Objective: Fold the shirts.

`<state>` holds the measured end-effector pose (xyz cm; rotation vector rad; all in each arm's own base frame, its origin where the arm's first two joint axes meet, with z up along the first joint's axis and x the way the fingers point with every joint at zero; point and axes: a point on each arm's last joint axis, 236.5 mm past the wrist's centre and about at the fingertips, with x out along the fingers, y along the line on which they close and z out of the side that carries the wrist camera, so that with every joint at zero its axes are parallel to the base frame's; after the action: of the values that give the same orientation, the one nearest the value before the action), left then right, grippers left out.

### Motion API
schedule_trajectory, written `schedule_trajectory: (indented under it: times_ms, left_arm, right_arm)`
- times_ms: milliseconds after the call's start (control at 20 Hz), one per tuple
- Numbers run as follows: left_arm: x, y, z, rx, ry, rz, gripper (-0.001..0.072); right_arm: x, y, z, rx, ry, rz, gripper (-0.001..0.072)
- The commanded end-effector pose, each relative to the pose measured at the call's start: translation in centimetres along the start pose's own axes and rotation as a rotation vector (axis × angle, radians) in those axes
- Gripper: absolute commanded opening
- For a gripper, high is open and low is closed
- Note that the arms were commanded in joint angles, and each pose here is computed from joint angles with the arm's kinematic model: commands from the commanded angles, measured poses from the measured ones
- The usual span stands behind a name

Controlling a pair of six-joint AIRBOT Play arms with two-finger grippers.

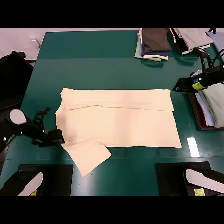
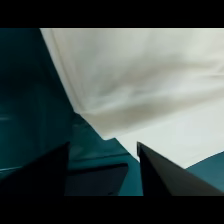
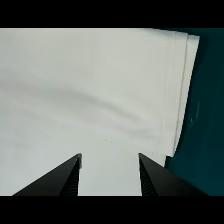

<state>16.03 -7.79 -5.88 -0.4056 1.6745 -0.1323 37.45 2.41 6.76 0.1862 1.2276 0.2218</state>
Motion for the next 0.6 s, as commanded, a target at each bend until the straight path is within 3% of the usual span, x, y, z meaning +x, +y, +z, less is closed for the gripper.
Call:
schedule_trajectory:
  times_ms: [0,300,350,450,500,550]
  left_arm:
    - [2.3,-1.1,-1.5,-0.062,0.019,-0.093,0.0482]
    - [3.4,-3.7,-1.2,-0.085,-0.008,-0.23,0.0477]
    - [3.4,-3.8,-1.3,-0.081,-0.006,-0.234,0.0369]
    - [3.3,-3.9,-1.4,-0.05,-0.006,-0.239,0.0081]
    - [3.2,-4.0,-1.3,-0.029,-0.01,-0.239,0.0025]
    - [2.9,-4.0,-1.1,-0.019,-0.015,-0.236,0.0024]
  right_arm:
    - [0.1,0.4,-0.1,-0.01,0.004,0.004,0.0408]
    - [0.0,0.5,-0.6,-0.006,0.025,0.008,0.0407]
    - [0.0,0.6,-0.9,-0.005,0.037,0.01,0.0407]
    - [-0.2,0.2,-2.2,0.009,0.09,0.015,0.0408]
    - [-0.2,-0.3,-3.2,0.027,0.121,0.015,0.0407]
    - [-0.2,-1.1,-4.8,0.046,0.158,0.012,0.0407]
